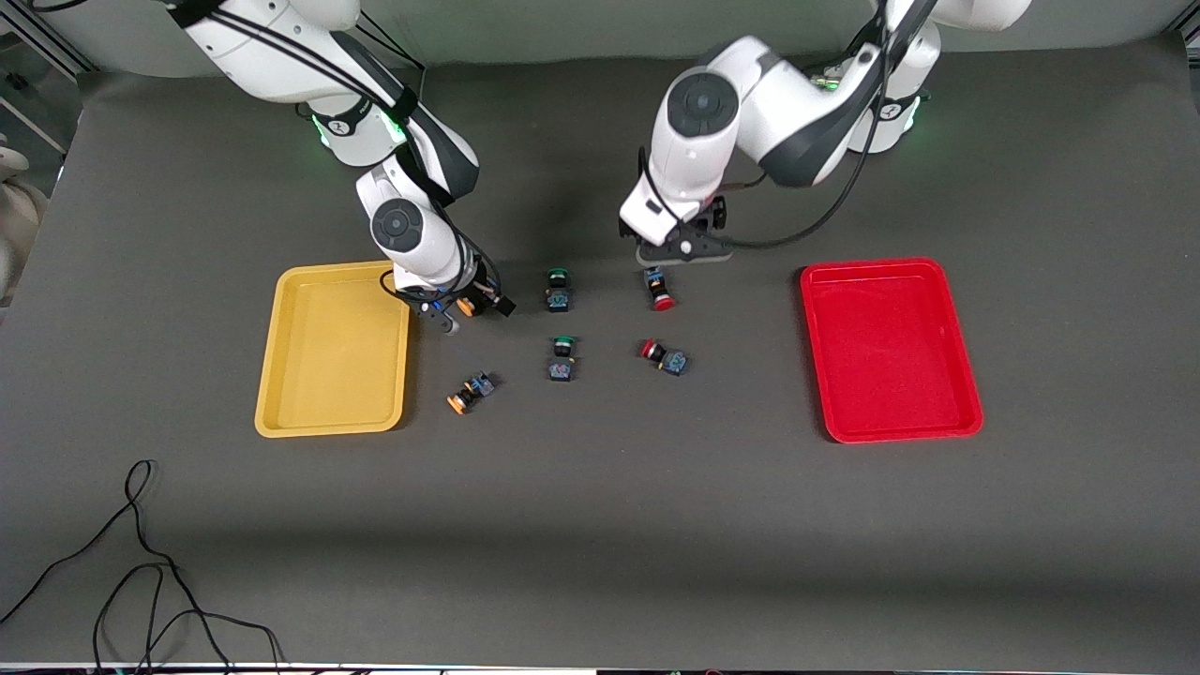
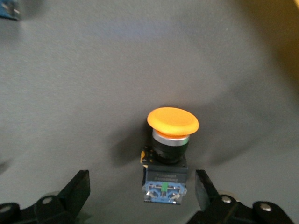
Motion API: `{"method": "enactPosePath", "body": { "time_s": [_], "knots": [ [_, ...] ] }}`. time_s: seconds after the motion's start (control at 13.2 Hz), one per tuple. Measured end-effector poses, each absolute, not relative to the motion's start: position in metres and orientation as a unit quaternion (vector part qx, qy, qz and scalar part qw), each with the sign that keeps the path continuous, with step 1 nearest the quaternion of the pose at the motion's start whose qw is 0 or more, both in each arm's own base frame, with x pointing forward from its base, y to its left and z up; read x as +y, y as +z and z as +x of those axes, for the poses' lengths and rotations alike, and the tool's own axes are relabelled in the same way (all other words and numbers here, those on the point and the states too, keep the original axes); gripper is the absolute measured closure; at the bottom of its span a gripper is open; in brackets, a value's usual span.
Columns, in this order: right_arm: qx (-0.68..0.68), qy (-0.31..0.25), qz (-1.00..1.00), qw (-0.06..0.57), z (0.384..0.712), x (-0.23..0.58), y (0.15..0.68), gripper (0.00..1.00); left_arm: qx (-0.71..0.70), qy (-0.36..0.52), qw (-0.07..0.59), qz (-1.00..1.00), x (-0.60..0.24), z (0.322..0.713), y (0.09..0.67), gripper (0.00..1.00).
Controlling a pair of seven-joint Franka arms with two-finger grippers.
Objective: Place red and yellow buttons in trays
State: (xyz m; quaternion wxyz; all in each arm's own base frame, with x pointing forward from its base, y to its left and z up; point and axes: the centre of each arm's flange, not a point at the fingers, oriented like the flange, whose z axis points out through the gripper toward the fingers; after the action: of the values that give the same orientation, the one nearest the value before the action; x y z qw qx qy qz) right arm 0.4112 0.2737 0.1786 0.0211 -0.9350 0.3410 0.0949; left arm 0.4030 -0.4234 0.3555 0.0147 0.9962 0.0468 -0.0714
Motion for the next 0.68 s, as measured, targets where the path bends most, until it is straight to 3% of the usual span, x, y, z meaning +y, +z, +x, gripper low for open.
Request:
{"method": "enactPosePath", "body": {
  "time_s": [0.38,0.61,0.68],
  "knots": [
    [0.340,0.105,-0.934,0.012,0.402,0.271,0.169,0.03,0.085,-0.081,0.008,0.993,-0.426,0.419,0.255,0.00],
    [0.340,0.106,-0.934,0.011,0.401,0.270,0.168,0.39,0.117,-0.079,-0.005,0.990,-0.424,0.421,0.208,0.00],
    [0.340,0.106,-0.934,0.011,0.401,0.270,0.168,0.47,0.129,-0.078,-0.010,0.989,-0.423,0.420,0.196,0.00]
  ]
}}
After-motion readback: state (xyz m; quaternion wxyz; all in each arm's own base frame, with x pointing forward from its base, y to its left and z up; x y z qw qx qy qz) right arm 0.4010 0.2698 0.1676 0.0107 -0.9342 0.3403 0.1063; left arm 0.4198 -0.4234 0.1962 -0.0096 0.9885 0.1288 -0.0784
